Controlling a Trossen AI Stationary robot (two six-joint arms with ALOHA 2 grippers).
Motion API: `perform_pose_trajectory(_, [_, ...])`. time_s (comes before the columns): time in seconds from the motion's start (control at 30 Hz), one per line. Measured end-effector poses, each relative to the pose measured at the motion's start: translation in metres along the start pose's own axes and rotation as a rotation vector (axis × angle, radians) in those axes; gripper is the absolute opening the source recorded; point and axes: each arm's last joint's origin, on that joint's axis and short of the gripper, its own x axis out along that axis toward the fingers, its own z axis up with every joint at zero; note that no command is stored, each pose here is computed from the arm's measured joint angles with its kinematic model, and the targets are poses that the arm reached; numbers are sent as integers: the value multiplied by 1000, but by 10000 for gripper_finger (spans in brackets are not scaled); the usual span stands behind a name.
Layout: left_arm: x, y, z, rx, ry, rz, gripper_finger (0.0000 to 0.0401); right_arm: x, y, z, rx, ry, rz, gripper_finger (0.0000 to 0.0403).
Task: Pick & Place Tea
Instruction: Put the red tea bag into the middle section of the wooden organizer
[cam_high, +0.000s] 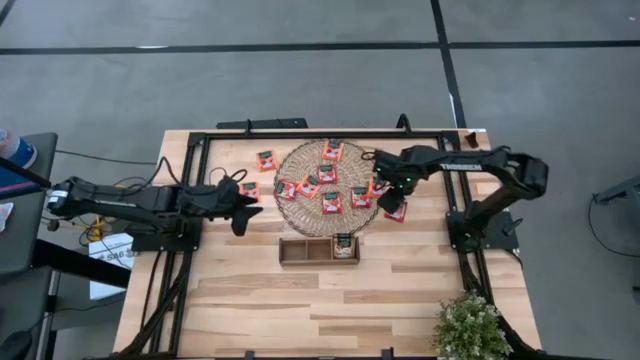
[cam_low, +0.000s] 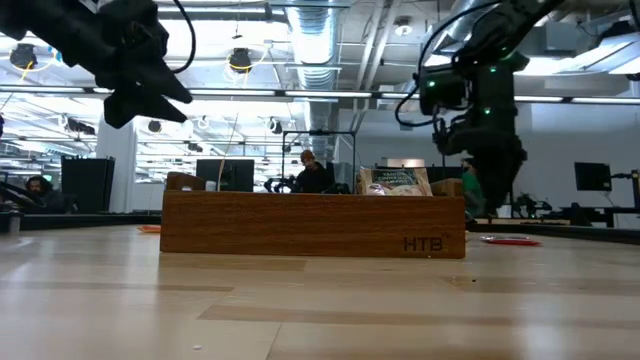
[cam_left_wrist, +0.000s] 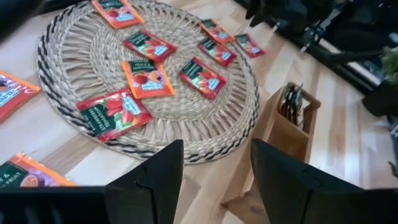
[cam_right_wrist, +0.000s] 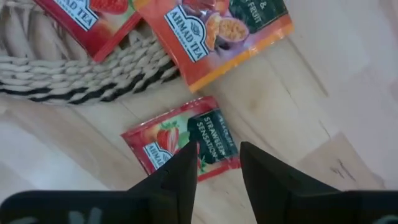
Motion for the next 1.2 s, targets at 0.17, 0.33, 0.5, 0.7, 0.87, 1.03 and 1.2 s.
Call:
perform_pose_trajectory(0.17, [4, 0, -2, 6, 28, 3, 179, 11, -7, 7, 26, 111, -25, 113])
perform_pose_trajectory(0.33, [5, -1, -2, 9, 32, 4, 179, 22, -17, 9, 48, 193, -10, 130])
perform_pose_trajectory(0.5, [5, 0, -2, 10, 29, 7, 179, 31, -22, 12, 67, 228, -14, 156])
perform_pose_trajectory(0.7, [5, 0, -2, 12, 22, 17, 179, 45, -19, 17, 43, 246, -17, 174])
perform_pose_trajectory(0.87, [5, 0, -2, 13, 21, 20, 179, 56, -18, 20, 40, 281, -19, 174])
perform_pose_trajectory(1.03, [5, 0, -2, 13, 21, 20, 179, 61, -18, 20, 42, 299, -17, 154])
perform_pose_trajectory(1.2, [5, 0, -2, 13, 21, 20, 179, 61, -17, 20, 50, 300, -10, 118])
